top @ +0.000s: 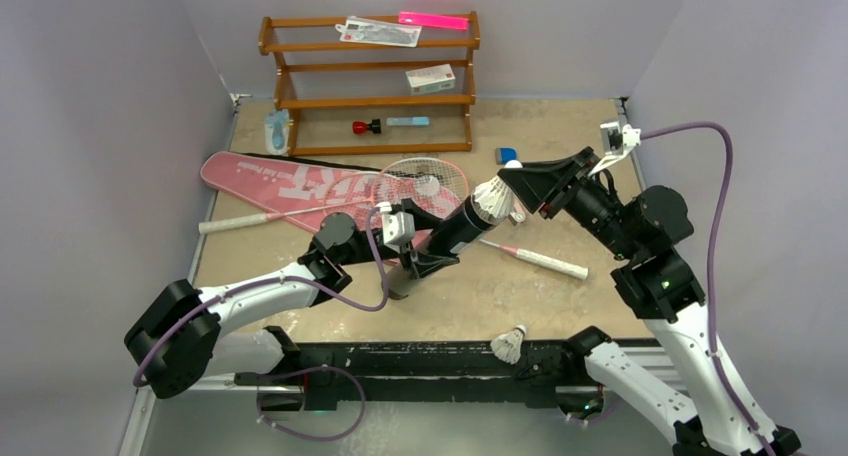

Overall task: Pack up the badminton gear
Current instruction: Place the shuttlecock at the shuttle tube.

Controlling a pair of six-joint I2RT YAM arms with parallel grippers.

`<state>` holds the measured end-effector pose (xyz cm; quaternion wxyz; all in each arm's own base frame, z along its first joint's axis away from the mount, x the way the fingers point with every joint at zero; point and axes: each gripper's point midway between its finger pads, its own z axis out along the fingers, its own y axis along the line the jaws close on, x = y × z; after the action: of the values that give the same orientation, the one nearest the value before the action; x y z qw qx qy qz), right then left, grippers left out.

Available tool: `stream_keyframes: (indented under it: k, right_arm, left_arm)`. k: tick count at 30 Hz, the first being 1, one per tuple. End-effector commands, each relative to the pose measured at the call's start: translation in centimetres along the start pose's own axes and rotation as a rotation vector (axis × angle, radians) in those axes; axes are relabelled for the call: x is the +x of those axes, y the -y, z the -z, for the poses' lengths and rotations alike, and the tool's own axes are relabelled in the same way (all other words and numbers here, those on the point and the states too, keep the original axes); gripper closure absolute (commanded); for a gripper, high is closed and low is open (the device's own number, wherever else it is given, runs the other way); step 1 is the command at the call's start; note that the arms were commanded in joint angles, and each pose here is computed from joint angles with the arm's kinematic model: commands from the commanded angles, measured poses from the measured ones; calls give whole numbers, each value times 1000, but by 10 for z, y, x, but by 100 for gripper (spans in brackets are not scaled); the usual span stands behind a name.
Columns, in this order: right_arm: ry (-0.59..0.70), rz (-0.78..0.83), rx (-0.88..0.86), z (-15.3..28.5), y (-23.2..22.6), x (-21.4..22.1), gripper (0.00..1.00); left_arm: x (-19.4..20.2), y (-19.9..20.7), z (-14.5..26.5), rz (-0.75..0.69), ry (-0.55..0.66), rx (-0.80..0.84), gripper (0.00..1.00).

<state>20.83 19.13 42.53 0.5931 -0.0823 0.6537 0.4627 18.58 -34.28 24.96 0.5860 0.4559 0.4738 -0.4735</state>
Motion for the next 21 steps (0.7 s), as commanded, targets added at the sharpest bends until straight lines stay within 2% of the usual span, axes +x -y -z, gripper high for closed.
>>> stream_keyframes:
  k: [1, 21]
  right_arm:
    - [18, 6, -57, -2, -12, -7, 100]
    - [-5, -3, -81, 4, -21, -8, 100]
  left_arm:
    - [-24, 4, -3, -53, 77, 23, 55]
    - [-22, 0, -4, -44, 69, 5, 55]
